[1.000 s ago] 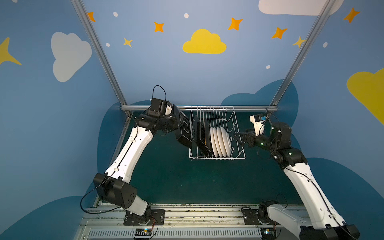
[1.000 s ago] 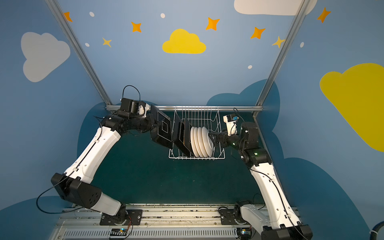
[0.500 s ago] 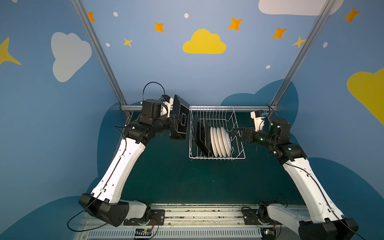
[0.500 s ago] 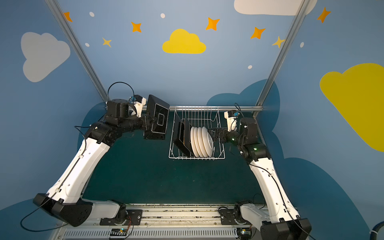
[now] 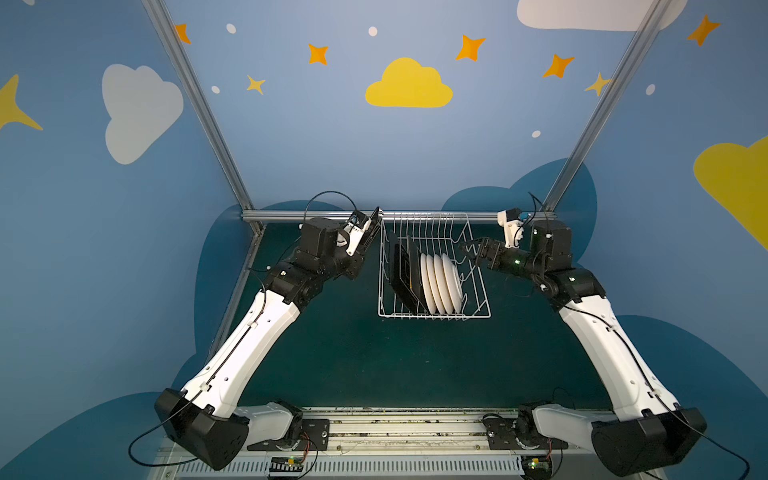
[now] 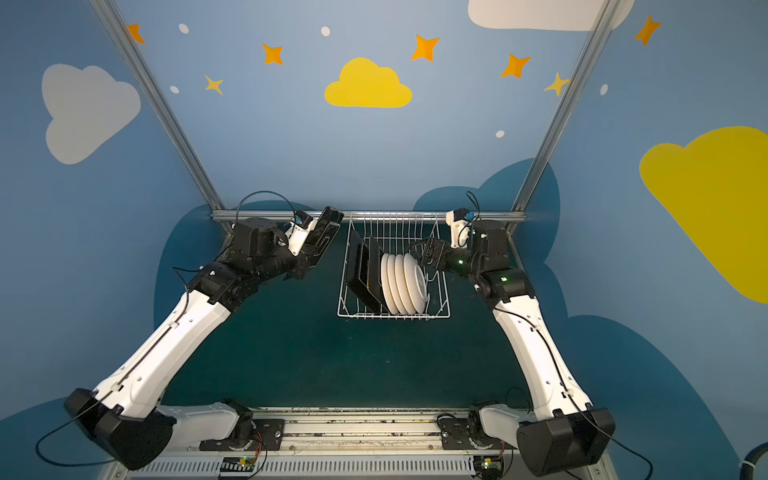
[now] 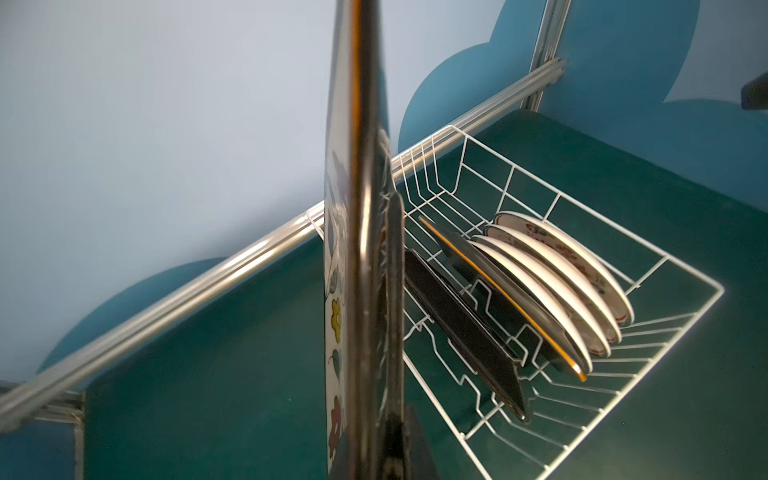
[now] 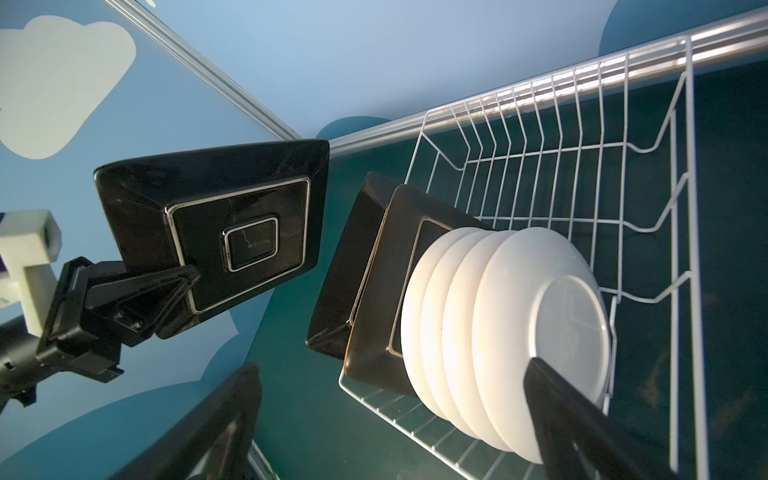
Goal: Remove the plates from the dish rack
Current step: 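Lift the flowered plate up out of the rack with the left gripper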
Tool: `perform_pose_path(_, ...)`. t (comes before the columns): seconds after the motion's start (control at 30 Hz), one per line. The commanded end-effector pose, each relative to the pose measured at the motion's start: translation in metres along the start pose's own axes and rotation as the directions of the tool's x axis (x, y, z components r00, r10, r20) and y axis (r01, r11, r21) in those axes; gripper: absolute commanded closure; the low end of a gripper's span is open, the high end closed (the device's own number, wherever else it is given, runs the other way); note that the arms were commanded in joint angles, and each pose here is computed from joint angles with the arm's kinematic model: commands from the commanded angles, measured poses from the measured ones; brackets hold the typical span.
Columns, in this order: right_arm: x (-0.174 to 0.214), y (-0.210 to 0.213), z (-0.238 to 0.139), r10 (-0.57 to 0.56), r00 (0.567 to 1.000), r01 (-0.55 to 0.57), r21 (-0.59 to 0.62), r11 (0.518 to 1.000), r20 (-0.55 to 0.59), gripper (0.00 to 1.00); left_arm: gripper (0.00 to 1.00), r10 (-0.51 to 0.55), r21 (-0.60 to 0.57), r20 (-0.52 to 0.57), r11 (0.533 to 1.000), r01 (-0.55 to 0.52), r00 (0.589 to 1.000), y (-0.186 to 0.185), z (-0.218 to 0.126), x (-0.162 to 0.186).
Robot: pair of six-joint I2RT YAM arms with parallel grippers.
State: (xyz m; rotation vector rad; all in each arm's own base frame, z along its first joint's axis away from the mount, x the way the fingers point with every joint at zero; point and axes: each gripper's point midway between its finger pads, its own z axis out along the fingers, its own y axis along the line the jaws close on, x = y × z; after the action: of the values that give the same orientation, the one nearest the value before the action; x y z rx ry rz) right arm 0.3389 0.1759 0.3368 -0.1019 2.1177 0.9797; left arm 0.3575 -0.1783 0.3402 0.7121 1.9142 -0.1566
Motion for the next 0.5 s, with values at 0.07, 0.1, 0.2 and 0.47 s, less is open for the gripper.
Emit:
perform_pose_path(0.07, -0.013, 0.029, 0.003, 0.036, 0.999, -0.037, -0.077, 0.996, -0.008, 0.02, 0.97, 0.306, -0.202, 0.357, 0.948, -0.247, 0.883, 0.01, -0.05, -0.092)
perform_pose_path(0.1, -0.014, 0.032, 0.005, 0.04, 0.999, -0.041, -0.082, 0.996, -0.014, 0.02, 0.97, 0.333, -0.214, 0.356, 0.939, -0.27, 0.873, 0.008, -0.05, -0.091)
perform_pose_path(0.2, -0.018, 0.04, 0.009, 0.06, 0.998, -0.062, -0.108, 0.992, -0.019, 0.02, 0.97, 0.404, -0.246, 0.349, 0.91, -0.334, 0.846, 0.002, -0.048, -0.091)
perform_pose_path(0.47, -0.023, 0.052, 0.025, 0.109, 0.992, -0.116, -0.139, 0.983, -0.057, 0.02, 0.97, 0.559, -0.305, 0.358, 0.827, -0.473, 0.748, -0.018, -0.05, -0.092)
